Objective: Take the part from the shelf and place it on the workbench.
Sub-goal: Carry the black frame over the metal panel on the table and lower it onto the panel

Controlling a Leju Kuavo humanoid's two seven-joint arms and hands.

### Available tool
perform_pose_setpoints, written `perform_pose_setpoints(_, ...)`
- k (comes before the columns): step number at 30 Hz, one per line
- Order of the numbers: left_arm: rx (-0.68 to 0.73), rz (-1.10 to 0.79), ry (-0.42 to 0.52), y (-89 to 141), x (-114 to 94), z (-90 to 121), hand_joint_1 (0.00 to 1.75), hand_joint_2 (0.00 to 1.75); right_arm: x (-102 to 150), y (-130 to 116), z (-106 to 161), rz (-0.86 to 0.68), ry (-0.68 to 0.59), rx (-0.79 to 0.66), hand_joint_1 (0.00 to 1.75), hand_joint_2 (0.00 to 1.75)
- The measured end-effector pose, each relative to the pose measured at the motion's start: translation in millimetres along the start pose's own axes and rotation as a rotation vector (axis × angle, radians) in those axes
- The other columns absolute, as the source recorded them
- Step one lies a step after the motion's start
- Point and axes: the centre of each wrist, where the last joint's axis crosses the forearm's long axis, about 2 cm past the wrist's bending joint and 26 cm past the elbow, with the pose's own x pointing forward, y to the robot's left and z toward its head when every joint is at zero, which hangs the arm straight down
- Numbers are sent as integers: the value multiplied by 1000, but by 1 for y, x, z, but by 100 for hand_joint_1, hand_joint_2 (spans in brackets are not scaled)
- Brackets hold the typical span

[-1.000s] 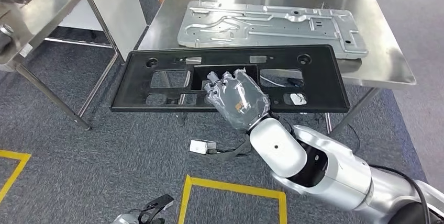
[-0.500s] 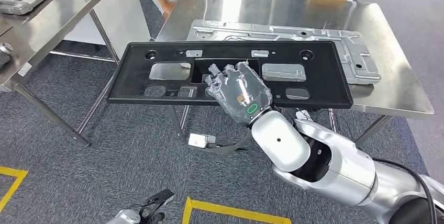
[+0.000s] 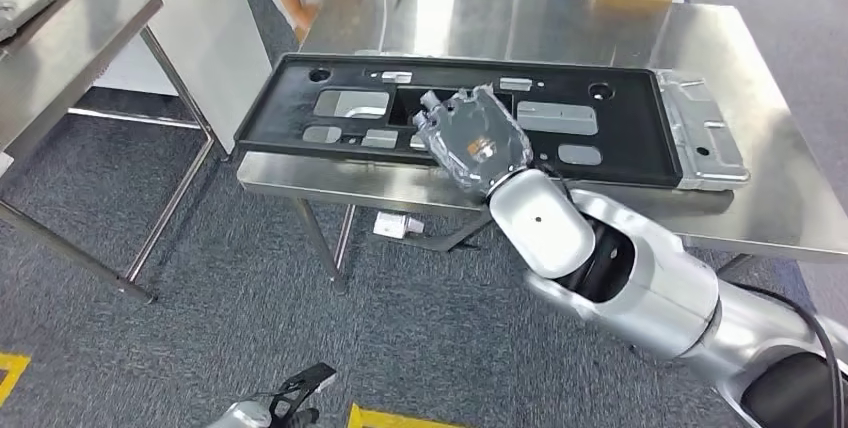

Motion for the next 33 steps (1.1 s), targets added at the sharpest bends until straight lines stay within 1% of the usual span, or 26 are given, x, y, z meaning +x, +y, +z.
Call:
perform_pose_setpoints(5,-2,0,-3,0,2,1,0,0,-12,7,-11,-13,41,32,175,175)
perform_pose_setpoints(14,-20,0,12,-5,-1,-1,0,0,-24,43,-15,-25,89,163,175,175)
perform_pose_setpoints(19,-8,-2,-8,1,10,3,0,0,-33,48,-21,-46,119,186,175,175)
perform_pose_setpoints(27,-17,13,1,-3,6,1,0,0,-30,76,-15,-96,112,298,175,175)
perform_pose_setpoints(33,-20,20,5,-3,6,1,0,0,-24,97,-10,-155,77,370,175,175)
